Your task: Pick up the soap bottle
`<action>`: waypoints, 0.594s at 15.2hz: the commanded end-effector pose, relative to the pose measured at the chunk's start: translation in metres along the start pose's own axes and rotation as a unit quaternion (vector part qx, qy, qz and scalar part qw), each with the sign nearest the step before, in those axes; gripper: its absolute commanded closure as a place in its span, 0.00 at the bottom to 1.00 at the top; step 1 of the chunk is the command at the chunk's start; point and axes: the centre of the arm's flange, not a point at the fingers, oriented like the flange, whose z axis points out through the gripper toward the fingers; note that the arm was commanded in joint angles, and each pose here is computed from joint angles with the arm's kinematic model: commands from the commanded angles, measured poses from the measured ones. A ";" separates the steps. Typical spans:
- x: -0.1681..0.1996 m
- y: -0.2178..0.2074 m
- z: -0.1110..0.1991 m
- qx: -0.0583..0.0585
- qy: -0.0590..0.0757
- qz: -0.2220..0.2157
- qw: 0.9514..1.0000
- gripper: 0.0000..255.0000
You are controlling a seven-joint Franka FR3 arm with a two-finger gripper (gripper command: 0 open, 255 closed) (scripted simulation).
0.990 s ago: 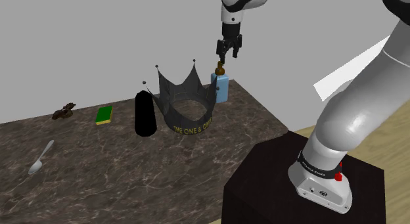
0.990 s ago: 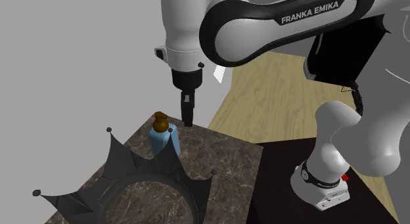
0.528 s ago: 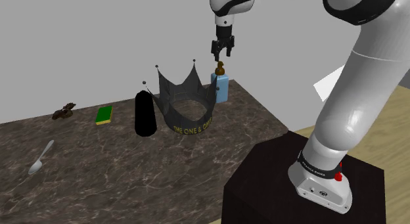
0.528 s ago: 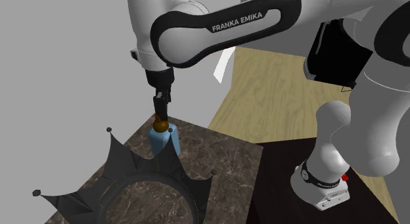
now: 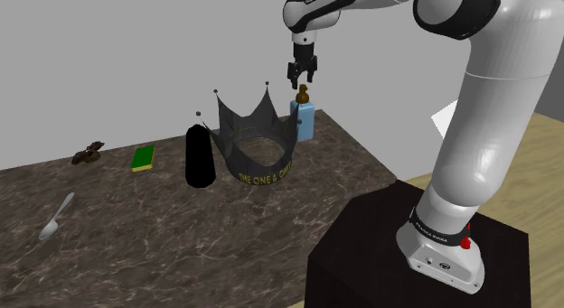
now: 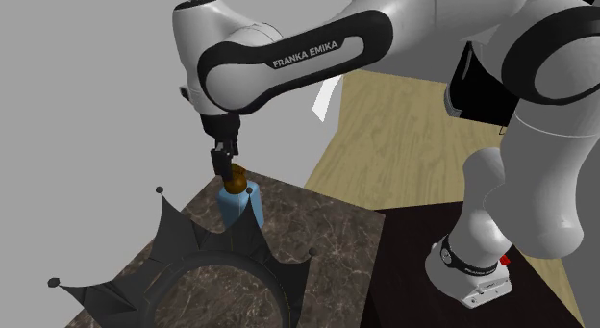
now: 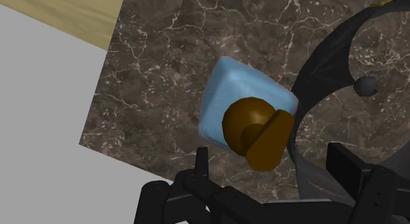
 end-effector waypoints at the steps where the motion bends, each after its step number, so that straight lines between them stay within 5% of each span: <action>1: -0.001 0.000 0.011 0.000 0.000 0.000 1.000 0.00; 4: -0.001 0.000 0.019 0.000 0.000 0.000 1.000 0.00; 5: 0.000 0.000 0.020 0.000 0.000 0.000 1.000 1.00; 9: 0.000 0.000 0.020 0.000 0.000 0.000 1.000 1.00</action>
